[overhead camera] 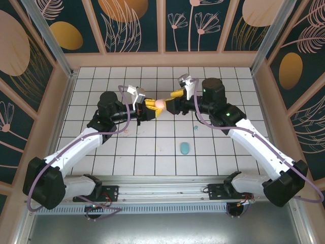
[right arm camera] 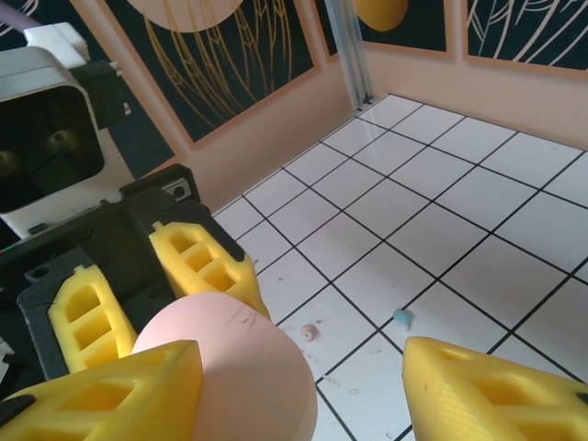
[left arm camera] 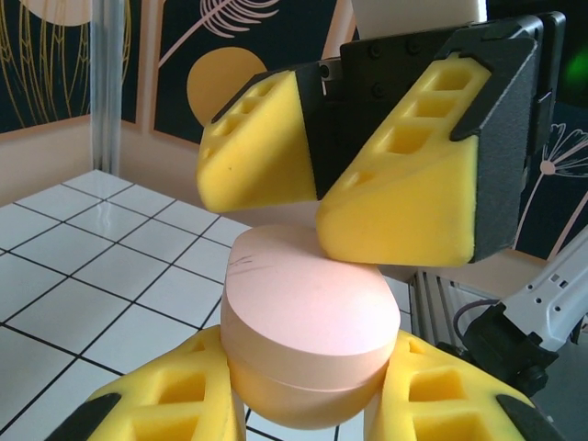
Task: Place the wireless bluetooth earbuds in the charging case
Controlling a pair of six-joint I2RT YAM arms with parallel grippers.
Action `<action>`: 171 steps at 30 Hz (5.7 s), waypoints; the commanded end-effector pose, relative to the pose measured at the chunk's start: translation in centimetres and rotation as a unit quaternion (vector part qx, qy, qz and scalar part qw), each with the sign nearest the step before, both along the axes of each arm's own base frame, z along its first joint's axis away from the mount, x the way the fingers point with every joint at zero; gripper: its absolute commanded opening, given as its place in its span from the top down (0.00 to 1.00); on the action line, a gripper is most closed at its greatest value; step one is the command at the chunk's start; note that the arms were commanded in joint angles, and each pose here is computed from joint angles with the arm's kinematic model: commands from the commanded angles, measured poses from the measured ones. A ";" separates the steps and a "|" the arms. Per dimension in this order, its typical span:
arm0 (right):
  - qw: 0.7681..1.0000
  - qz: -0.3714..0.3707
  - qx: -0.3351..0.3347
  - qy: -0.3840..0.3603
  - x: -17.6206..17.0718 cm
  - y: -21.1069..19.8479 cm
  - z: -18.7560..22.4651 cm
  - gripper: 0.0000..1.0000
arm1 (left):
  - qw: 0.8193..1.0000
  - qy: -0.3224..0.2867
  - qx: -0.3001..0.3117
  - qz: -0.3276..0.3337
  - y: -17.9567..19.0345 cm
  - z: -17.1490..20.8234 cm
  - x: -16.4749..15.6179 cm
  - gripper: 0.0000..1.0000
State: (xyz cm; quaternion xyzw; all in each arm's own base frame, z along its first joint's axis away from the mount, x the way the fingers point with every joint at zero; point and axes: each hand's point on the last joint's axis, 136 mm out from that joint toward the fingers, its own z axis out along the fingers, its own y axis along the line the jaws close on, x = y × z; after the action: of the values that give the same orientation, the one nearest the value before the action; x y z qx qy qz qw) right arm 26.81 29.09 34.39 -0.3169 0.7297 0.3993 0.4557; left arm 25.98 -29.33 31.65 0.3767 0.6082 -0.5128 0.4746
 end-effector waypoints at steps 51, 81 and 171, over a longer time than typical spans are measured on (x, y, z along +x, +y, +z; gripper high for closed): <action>0.998 -0.039 0.011 0.042 4.5 -0.1 -0.6 0.41 | 1.000 -0.005 0.002 -0.029 -0.2 0.1 -1.0 0.97; 0.994 -0.065 0.018 0.082 6.3 -1.2 -1.1 0.41 | 1.000 0.010 0.025 0.015 0.1 -1.9 0.4 0.99; 0.881 0.039 -0.386 0.271 7.8 4.1 -33.1 0.71 | 0.981 0.033 0.089 0.172 4.9 -5.5 1.5 1.00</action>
State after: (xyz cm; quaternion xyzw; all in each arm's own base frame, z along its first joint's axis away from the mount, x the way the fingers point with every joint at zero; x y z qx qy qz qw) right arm 36.94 34.40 2.20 -0.3478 0.9131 0.1871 0.1015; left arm 27.61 -24.94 25.84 0.2940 0.7231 -0.3844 0.4928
